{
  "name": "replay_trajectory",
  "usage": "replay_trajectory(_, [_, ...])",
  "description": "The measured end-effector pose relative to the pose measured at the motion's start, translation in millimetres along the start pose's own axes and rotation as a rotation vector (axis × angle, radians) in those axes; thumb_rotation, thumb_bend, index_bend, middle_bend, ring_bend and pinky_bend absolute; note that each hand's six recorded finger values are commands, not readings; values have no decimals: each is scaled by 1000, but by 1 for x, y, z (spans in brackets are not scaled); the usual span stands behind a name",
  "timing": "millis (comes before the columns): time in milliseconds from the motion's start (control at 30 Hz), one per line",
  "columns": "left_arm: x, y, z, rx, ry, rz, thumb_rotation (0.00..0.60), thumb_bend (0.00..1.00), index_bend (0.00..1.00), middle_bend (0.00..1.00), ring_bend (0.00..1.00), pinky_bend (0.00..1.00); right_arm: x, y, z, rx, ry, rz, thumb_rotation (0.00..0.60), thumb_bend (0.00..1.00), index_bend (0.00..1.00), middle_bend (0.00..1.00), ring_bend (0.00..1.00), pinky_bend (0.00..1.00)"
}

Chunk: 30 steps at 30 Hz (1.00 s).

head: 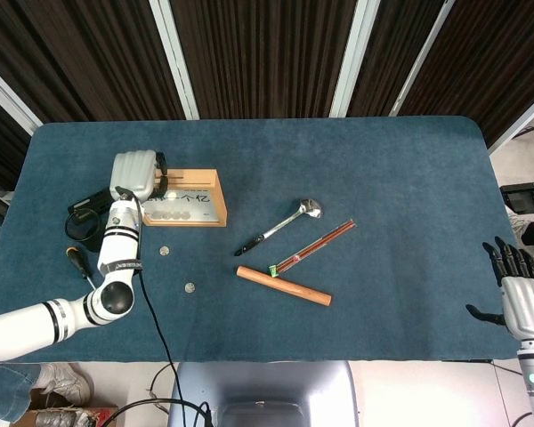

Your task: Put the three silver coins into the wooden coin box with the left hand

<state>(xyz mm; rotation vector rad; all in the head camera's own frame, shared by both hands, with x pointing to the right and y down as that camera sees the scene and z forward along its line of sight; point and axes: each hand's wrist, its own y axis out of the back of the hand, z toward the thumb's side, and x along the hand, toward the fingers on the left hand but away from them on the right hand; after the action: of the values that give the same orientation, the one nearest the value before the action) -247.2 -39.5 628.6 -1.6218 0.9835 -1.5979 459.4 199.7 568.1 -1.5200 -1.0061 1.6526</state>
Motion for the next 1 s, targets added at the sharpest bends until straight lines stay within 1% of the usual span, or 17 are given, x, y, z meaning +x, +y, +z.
replay_trajectory(267, [0,0,0,-2,-3,3,600,420,439,1000,1000,1000,-1,-1,0,1,-3,2,600,139,0,0,0,0])
replay_trajectory(433, [-3,4,2,-3,-14,17,600,420,433,1000,1000,1000,0,-1,0,2,-1,3,600,139,0,0,0,0])
replay_trajectory(533, [-9,8,5,-1,-43,44,600,419,431,1000,1000,1000,0,0,1,0,1,2,600,139,0,0,0,0])
replay_trajectory(633, [-23,13,10,-8,-97,83,600,419,431,1000,1000,1000,0,-1,1,0,5,3,600,139,0,0,0,0])
replay_trajectory(700, [-38,15,12,-29,-144,113,600,419,431,1000,1000,1000,1,-1,2,0,10,3,600,139,0,0,0,0])
replay_trajectory(833, [-72,10,3,-66,-225,168,600,418,430,1000,1000,1000,3,-1,5,1,24,4,600,139,0,0,0,0])
replay_trajectory(933, [-102,-7,-12,-94,-278,178,600,419,430,1000,1000,1000,4,-3,7,2,33,8,600,139,0,0,0,0])
replay_trajectory(1000, [-126,-29,-26,-117,-307,153,600,418,431,1000,1000,1000,4,-4,9,6,37,13,600,139,0,0,0,0])
